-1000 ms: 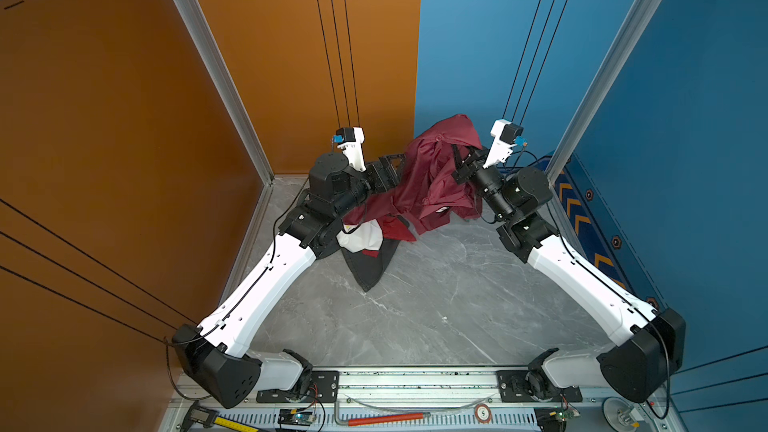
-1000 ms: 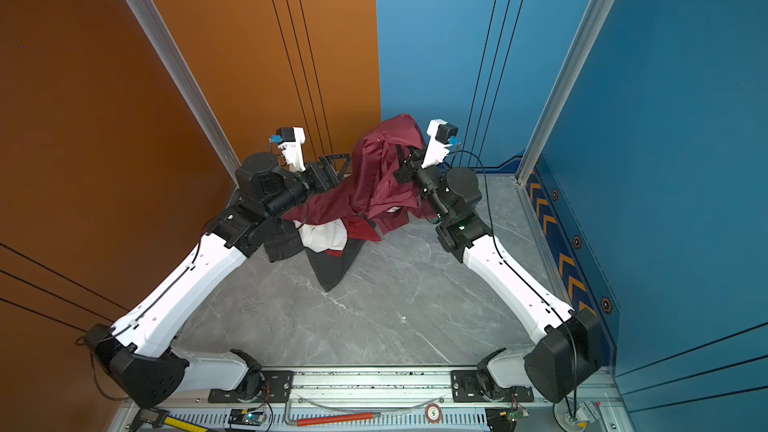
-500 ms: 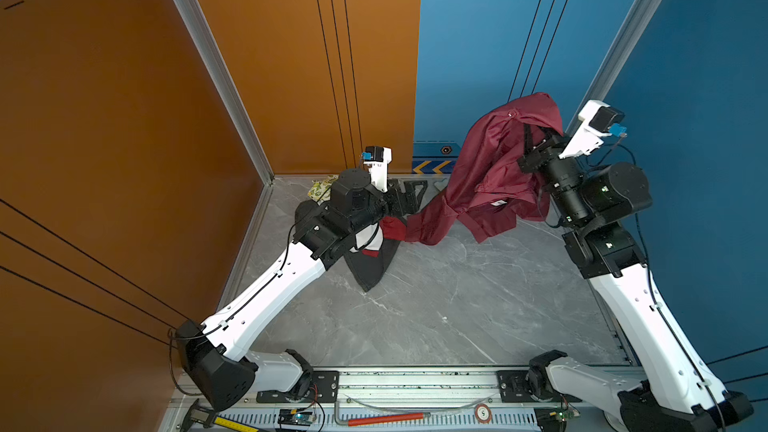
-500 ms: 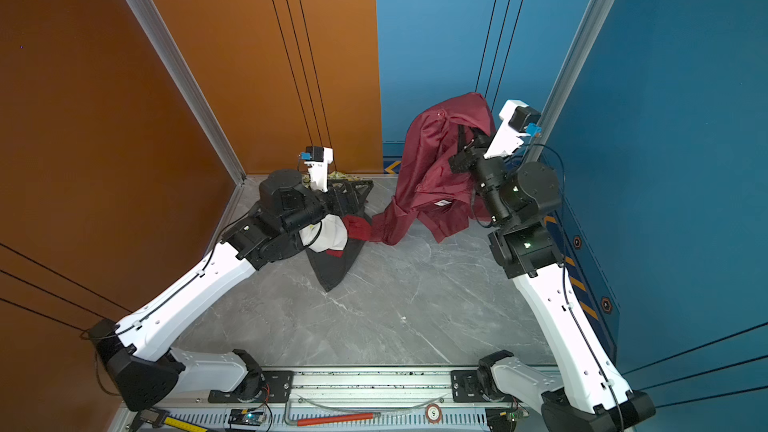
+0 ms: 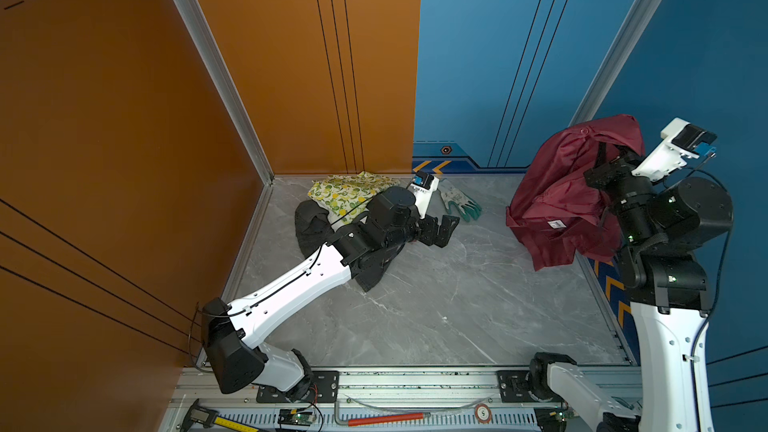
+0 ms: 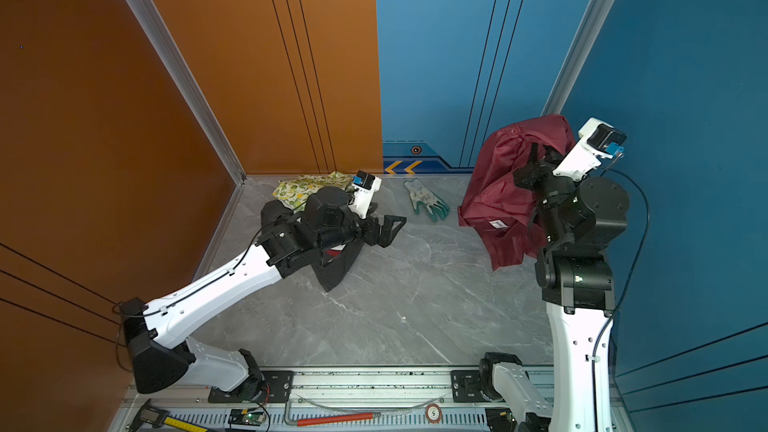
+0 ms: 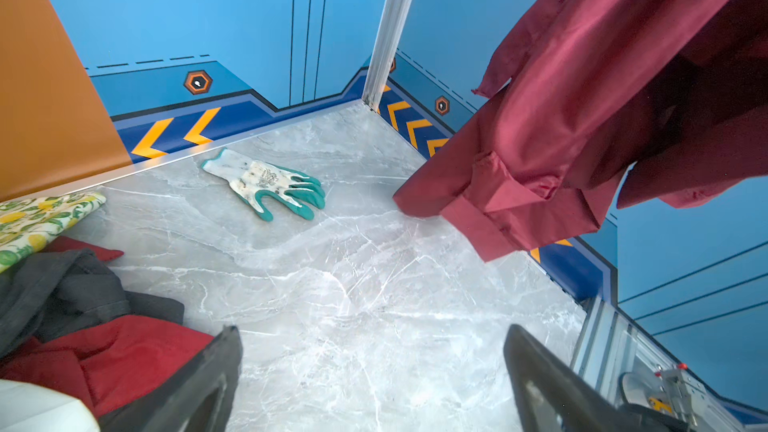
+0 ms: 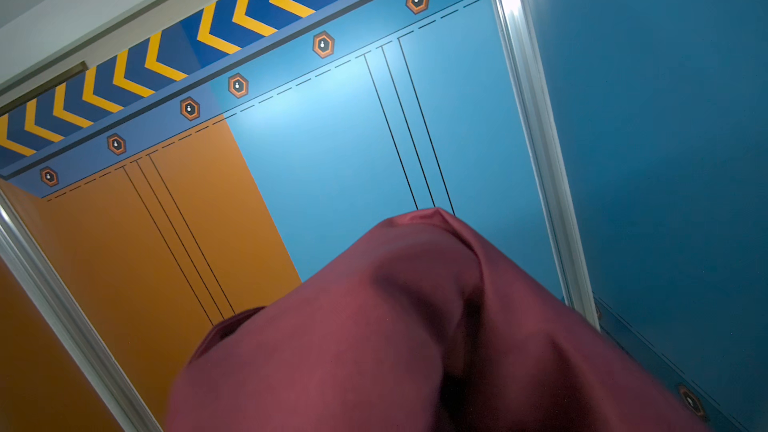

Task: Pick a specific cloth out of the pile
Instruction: 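Carry the shirt away with the right gripper while the left gripper releases, then lower the maroon shirt onto the table near the glove and open the right gripper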

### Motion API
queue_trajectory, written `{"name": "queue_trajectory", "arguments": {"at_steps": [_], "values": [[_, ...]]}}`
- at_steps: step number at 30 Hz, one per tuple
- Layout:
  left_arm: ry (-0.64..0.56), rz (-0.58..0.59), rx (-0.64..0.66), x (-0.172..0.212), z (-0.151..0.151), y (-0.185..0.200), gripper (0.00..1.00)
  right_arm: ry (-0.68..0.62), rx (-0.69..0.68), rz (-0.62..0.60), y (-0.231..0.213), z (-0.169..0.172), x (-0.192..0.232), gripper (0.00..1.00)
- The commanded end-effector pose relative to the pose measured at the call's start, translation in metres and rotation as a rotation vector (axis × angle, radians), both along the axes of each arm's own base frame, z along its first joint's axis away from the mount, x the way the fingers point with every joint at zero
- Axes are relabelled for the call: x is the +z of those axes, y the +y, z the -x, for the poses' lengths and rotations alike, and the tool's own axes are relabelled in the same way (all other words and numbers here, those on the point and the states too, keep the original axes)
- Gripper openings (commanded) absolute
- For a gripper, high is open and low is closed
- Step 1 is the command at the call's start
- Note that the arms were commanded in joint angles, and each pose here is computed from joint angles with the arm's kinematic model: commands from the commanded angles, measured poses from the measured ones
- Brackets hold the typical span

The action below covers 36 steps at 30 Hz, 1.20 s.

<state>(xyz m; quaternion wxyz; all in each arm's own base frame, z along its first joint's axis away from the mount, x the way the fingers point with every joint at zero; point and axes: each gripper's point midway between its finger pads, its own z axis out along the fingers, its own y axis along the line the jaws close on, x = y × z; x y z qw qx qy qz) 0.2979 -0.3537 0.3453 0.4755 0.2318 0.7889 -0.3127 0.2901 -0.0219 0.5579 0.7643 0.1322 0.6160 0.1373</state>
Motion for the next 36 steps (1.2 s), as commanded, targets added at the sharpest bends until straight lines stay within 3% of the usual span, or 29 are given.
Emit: {"name": "queue_trajectory", "arguments": {"at_steps": [1,9,21,36], "values": [[-0.029,-0.03,-0.015,0.004,0.001,-0.006,0.98,0.005,0.038,-0.036,0.0,0.013,0.005,0.0],[-0.004,-0.039,-0.025,-0.007,0.002,-0.011,0.98,0.085,0.037,-0.084,-0.015,-0.006,-0.025,0.0],[-0.023,-0.04,0.002,-0.003,0.005,0.002,0.98,0.072,0.111,-0.099,0.007,-0.017,-0.016,0.0],[-0.003,-0.044,0.019,-0.011,0.004,0.006,0.98,0.312,0.006,-0.153,-0.021,-0.045,-0.129,0.0]]}}
